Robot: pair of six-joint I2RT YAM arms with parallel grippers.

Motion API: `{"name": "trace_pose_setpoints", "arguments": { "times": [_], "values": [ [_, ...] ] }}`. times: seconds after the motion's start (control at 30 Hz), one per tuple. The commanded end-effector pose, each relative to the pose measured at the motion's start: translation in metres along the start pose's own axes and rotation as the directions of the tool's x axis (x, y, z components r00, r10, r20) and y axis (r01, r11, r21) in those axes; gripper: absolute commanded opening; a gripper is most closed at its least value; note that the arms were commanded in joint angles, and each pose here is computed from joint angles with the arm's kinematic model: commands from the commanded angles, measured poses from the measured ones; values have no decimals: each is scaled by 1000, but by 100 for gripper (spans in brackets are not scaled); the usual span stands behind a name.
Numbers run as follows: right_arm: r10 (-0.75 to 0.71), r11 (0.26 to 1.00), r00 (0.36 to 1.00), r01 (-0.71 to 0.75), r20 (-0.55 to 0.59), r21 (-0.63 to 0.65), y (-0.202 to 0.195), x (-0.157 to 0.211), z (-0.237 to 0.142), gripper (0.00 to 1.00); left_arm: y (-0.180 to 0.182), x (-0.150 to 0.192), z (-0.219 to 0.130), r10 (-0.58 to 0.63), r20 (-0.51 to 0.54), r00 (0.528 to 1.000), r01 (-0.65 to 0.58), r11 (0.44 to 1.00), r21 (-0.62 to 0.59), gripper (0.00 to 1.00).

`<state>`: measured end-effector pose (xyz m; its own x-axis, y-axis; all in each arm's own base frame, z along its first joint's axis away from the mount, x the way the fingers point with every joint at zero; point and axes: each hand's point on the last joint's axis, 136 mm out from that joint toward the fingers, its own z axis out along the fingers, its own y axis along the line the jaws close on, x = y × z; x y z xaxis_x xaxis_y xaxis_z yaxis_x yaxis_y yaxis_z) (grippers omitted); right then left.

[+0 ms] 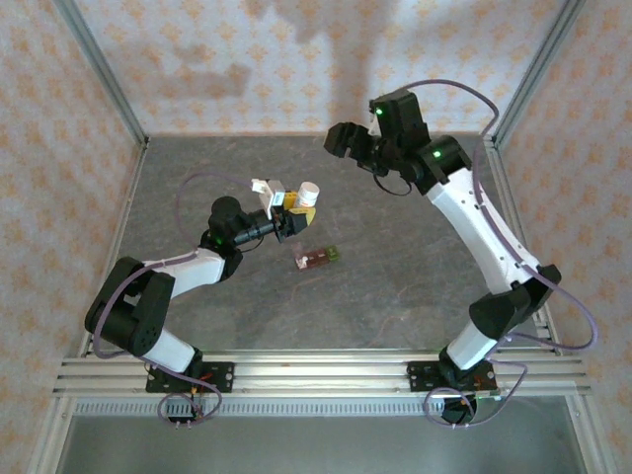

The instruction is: Sort the pills into containers

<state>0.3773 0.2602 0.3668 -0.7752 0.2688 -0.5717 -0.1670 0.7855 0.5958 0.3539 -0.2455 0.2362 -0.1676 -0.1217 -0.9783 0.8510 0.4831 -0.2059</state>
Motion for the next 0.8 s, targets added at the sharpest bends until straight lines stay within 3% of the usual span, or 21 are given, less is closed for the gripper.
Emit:
{"name": "trace_pose_setpoints", "arguments": {
  "times": [0.0,0.5,0.77],
  "values": [
    [-97,995,975,93,-200,-29,-5,39,30,81,-10,-28,1,65,65,996,-67,997,29,0],
    [-131,991,949,116,-287,-68,13,72,61,70,-10,-28,-1,70,59,996,-72,997,21,0],
    [-137,990,944,124,-300,-62,12,77,61,57,-10,-29,-1,70,60,996,-71,997,19,0]
  ]
}}
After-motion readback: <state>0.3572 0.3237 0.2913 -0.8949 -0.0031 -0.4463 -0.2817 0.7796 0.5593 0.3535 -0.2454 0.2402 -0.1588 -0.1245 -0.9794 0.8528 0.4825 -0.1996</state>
